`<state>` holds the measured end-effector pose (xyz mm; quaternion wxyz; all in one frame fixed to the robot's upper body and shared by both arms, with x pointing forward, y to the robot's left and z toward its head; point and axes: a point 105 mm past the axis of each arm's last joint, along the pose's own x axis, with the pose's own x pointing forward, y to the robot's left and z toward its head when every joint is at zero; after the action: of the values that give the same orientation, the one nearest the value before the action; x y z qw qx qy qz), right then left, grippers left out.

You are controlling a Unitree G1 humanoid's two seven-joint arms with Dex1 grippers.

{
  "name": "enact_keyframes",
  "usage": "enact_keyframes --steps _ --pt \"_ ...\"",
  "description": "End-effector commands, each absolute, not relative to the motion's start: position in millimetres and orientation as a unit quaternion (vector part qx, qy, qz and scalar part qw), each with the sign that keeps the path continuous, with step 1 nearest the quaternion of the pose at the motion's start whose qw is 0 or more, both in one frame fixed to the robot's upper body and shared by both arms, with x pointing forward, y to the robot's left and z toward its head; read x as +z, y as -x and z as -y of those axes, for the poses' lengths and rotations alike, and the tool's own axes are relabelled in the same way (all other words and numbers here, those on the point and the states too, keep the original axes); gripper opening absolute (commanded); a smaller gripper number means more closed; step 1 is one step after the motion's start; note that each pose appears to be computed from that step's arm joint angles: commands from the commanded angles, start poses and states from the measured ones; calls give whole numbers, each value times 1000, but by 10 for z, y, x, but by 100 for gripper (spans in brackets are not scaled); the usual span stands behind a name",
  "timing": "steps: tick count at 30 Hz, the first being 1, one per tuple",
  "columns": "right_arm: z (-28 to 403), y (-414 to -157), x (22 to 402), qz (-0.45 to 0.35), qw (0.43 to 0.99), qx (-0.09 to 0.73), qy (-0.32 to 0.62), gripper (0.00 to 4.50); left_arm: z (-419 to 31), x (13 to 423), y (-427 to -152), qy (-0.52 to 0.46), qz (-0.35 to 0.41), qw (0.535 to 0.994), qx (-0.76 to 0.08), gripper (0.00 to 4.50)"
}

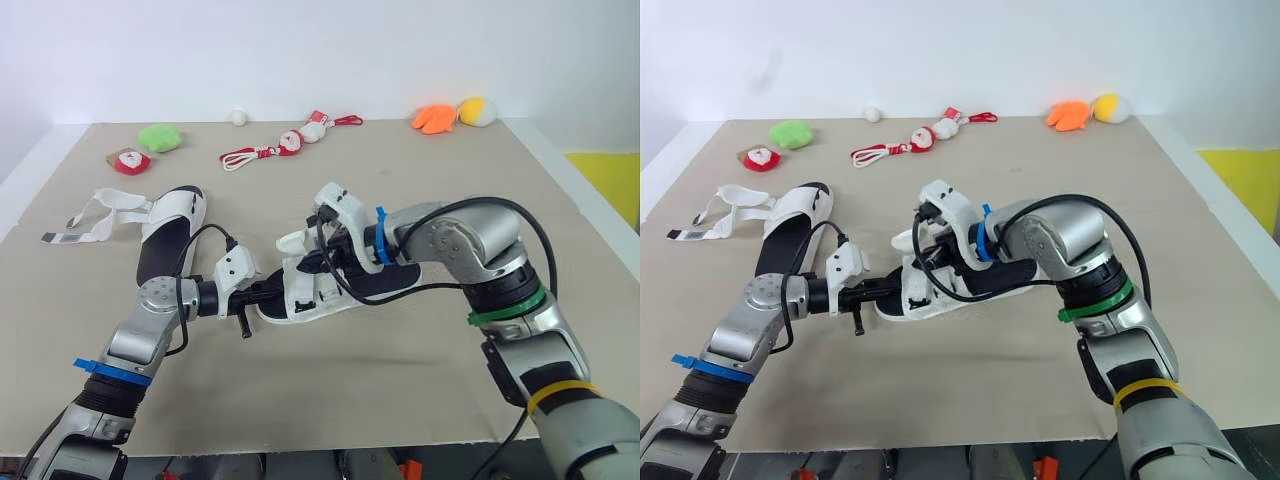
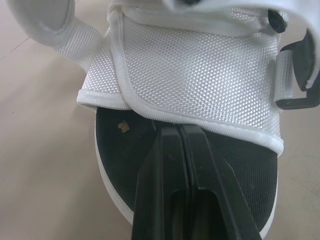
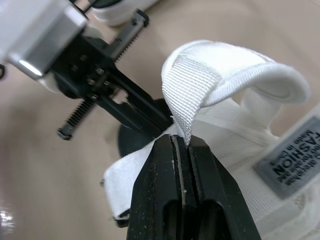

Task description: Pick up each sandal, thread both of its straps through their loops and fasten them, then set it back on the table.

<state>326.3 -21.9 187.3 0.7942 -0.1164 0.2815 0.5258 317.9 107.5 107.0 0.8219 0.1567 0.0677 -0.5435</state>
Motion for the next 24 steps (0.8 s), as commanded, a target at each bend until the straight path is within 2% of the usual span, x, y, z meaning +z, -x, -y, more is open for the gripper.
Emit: enact_keyframes --steps 1,13,19,24 --pt "167 -3305 1893 -265 800 526 118 5 -1057 756 -3114 -159 -127 812 -548 0" --pt "114 -3239 1925 -246 792 543 133 5 -1062 753 -3108 -158 -127 812 -547 0" --pt "144 -3223 1958 -181 782 553 223 5 -1061 752 -3111 -159 -126 812 -547 0" --pt "109 -3173 2009 -157 770 569 242 5 -1059 749 -3110 -158 -126 812 -548 0"
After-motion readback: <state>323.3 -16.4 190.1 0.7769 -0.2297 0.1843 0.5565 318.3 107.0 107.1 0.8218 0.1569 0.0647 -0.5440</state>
